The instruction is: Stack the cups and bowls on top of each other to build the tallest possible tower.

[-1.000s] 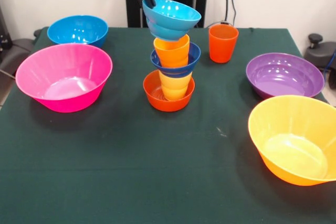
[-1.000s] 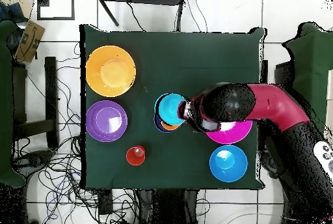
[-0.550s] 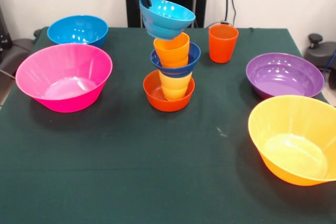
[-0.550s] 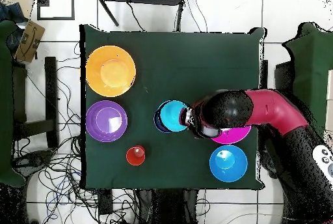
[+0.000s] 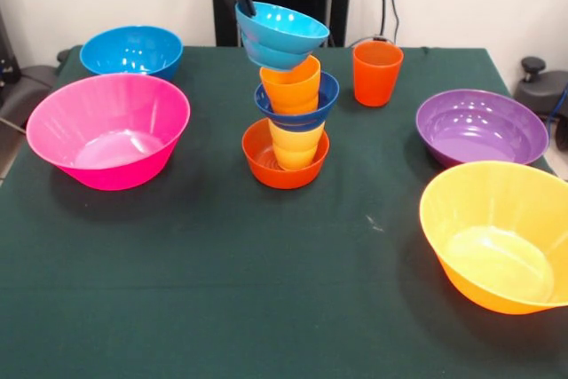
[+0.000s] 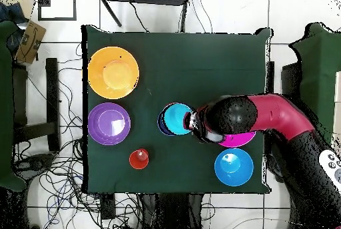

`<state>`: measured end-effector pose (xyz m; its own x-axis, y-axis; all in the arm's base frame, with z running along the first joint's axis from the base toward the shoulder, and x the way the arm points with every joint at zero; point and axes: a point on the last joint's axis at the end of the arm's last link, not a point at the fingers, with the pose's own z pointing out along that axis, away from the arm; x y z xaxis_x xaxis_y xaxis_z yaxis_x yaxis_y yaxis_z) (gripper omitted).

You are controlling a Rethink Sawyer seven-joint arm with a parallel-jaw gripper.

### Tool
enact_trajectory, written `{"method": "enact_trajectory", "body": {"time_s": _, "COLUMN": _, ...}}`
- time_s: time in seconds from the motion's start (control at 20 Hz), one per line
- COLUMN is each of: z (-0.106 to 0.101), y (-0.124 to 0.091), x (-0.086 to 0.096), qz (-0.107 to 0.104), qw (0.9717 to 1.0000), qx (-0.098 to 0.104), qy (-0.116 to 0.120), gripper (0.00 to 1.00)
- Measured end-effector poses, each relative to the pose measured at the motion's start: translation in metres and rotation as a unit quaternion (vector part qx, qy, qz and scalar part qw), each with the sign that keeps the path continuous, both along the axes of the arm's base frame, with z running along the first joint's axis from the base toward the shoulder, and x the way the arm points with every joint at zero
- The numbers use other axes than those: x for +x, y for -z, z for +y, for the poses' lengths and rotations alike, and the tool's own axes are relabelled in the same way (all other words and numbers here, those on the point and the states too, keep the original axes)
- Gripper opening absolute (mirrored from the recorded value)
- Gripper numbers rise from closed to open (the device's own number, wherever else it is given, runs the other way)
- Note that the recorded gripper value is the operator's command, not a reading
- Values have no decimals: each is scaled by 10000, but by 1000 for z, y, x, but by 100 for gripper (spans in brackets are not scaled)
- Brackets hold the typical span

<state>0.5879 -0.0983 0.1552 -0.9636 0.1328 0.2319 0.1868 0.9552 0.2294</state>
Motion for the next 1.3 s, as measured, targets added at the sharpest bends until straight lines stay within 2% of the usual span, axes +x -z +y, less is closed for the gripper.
{"method": "enact_trajectory", "body": {"time_s": 0.55, "z": 9, "y": -1, "x": 4, "qz": -133, "qw": 9999, "qx": 18, "qy": -88, "gripper": 0}}
{"method": "enact_trajectory", "body": {"time_s": 1.3, "z": 21, "y": 17, "x": -11, "qz": -161, "qw": 9994, "qx": 34, "qy": -300, "gripper": 0}}
